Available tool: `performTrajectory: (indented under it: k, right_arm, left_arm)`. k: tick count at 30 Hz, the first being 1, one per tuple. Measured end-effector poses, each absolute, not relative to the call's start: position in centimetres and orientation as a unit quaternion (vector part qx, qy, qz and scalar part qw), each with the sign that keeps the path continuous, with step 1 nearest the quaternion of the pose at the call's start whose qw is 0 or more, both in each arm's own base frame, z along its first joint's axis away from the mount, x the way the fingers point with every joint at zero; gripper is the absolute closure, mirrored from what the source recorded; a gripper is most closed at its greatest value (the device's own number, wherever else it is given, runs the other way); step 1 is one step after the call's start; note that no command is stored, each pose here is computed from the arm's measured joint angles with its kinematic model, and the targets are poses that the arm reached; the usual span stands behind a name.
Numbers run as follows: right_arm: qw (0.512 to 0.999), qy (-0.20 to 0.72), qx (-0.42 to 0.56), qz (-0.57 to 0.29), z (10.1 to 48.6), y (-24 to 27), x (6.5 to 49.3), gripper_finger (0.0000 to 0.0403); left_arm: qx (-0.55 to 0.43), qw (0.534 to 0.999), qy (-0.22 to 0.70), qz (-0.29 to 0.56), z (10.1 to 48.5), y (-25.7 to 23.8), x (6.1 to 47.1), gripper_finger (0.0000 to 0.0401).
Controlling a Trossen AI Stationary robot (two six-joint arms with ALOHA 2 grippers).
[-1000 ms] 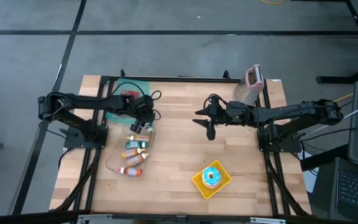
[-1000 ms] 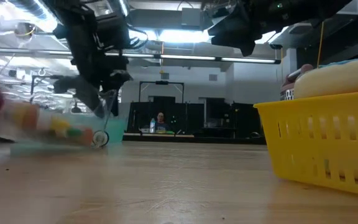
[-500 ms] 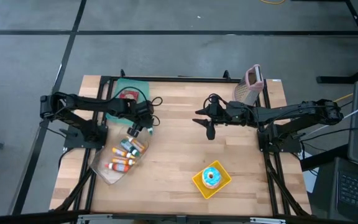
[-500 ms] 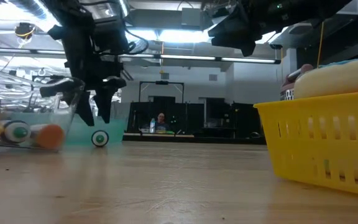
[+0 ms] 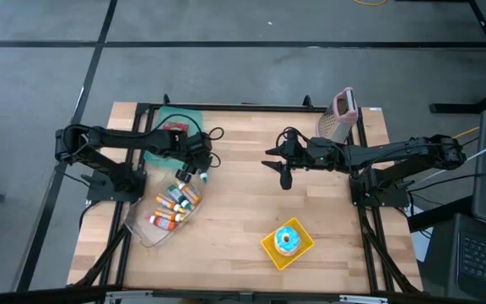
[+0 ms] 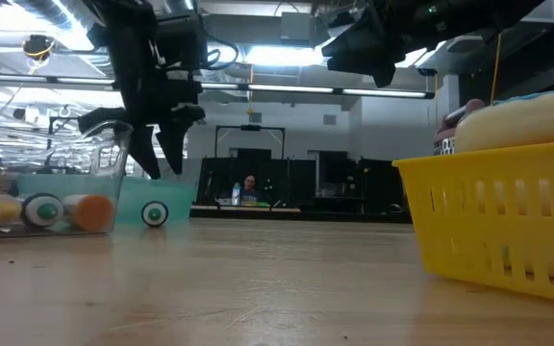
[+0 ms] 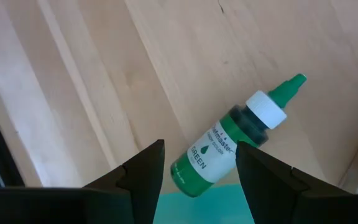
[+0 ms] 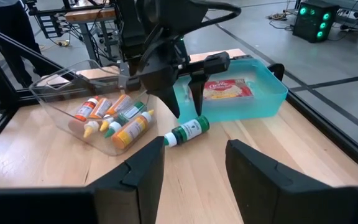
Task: Pick & Place Food Item
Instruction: Put the green food coloring bottle into the transparent bin
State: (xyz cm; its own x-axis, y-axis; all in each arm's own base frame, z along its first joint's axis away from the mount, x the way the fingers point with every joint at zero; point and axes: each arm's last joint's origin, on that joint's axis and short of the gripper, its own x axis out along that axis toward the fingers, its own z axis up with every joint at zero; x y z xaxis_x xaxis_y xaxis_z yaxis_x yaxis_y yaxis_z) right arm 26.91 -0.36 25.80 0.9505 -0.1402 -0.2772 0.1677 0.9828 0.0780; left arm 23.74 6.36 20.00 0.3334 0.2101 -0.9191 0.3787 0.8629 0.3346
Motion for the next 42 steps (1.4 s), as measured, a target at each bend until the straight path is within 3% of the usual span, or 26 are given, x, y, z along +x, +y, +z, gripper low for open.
performTrajectory:
  k: [9,14,16,27,35,42]
  right_arm:
    - [0.986,0.135,0.050,-0.078,25.8,-0.4,26.9,0.0234]
    - [0.987,0.131,0.051,-0.078,25.9,-0.4,26.9,0.0234]
    - [0.987,0.131,0.051,-0.078,25.9,-0.4,26.9,0.0234]
    - [0.984,0.130,0.038,-0.116,25.9,-0.6,26.9,0.0234]
    - [0.976,0.163,0.035,-0.140,25.3,-1.8,26.6,0.0234]
    - [0.979,0.170,0.050,-0.096,25.2,-1.8,26.7,0.0234]
  left_arm:
    - [0.276,0.789,0.547,-0.045,22.0,6.1,25.0,0.0208]
    - [0.156,0.858,0.483,0.080,23.2,7.6,26.7,0.0208]
    - [0.101,0.862,0.480,0.132,23.2,8.0,27.0,0.0208]
    - [-0.082,0.834,0.424,0.343,22.9,6.6,27.3,0.0208]
    - [-0.244,0.771,0.399,0.432,21.7,5.9,26.8,0.0220]
    - [-0.305,0.736,0.408,0.446,20.3,3.8,27.8,0.0245]
